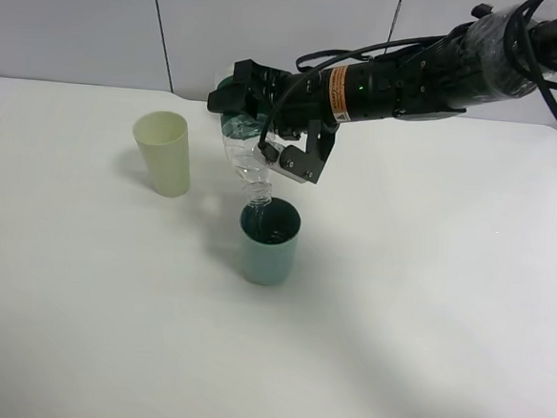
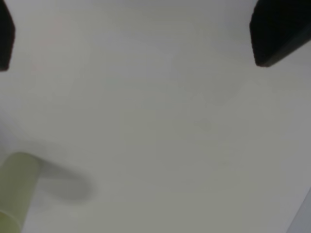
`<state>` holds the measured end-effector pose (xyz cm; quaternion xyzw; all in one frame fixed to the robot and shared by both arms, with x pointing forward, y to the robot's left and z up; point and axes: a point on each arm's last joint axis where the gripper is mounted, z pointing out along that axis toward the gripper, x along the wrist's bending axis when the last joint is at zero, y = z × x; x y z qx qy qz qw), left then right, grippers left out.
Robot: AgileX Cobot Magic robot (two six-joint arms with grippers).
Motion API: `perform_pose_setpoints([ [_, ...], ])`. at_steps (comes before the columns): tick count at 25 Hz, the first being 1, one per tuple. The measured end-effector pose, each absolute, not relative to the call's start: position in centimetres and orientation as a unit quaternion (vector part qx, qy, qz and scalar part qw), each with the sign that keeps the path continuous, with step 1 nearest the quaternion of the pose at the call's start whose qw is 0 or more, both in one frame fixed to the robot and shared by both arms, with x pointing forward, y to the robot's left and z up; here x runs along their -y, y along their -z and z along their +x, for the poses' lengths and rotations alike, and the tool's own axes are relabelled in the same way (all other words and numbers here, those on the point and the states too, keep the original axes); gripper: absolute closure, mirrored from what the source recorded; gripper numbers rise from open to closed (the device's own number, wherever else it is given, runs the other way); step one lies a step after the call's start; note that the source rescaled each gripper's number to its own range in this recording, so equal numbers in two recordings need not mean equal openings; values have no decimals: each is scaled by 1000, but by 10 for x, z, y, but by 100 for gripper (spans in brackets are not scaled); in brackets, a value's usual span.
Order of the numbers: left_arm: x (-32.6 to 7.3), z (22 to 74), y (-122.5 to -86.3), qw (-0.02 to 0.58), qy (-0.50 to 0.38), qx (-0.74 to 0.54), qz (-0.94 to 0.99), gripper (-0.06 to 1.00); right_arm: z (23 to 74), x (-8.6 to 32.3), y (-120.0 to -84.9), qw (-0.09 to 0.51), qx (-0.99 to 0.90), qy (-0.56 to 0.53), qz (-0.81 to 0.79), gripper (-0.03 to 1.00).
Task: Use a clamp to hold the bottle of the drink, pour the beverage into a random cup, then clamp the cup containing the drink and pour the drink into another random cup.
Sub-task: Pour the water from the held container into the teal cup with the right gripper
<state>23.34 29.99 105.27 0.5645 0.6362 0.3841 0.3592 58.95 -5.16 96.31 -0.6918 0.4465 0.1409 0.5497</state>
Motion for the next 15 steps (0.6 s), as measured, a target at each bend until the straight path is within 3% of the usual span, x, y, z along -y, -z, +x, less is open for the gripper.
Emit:
perform_pose_setpoints([
  [15, -300, 233, -1053, 359, -384, -636, 564, -2, 586, 50, -973, 556, -423, -126, -704, 91],
])
